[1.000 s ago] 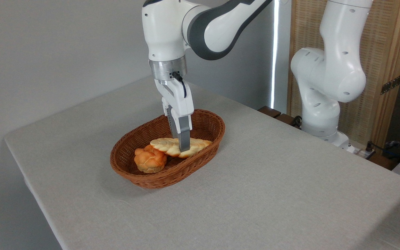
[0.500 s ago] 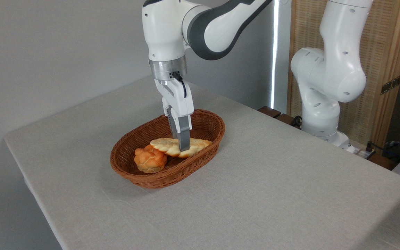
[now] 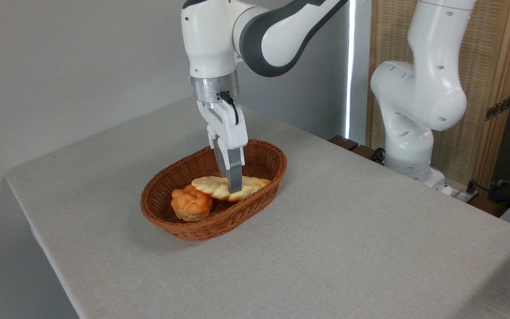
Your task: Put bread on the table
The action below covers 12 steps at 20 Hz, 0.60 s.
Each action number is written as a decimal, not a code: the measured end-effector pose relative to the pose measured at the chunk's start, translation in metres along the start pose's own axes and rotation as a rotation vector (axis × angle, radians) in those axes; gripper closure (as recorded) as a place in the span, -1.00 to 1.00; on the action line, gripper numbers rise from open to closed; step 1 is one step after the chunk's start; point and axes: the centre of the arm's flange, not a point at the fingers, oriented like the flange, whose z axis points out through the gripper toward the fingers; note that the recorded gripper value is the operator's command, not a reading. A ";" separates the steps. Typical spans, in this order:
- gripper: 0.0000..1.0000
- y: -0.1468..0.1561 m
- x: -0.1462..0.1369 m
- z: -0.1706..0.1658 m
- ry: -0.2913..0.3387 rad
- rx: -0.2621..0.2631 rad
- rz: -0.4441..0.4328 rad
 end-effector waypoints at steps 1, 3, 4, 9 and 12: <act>0.21 0.000 0.000 -0.001 0.002 0.001 -0.001; 0.22 -0.002 -0.001 -0.004 0.003 0.002 -0.003; 0.22 -0.002 -0.002 -0.006 -0.001 -0.001 -0.006; 0.22 -0.016 -0.013 -0.026 -0.018 -0.025 -0.041; 0.22 -0.027 -0.019 -0.047 -0.033 -0.047 -0.066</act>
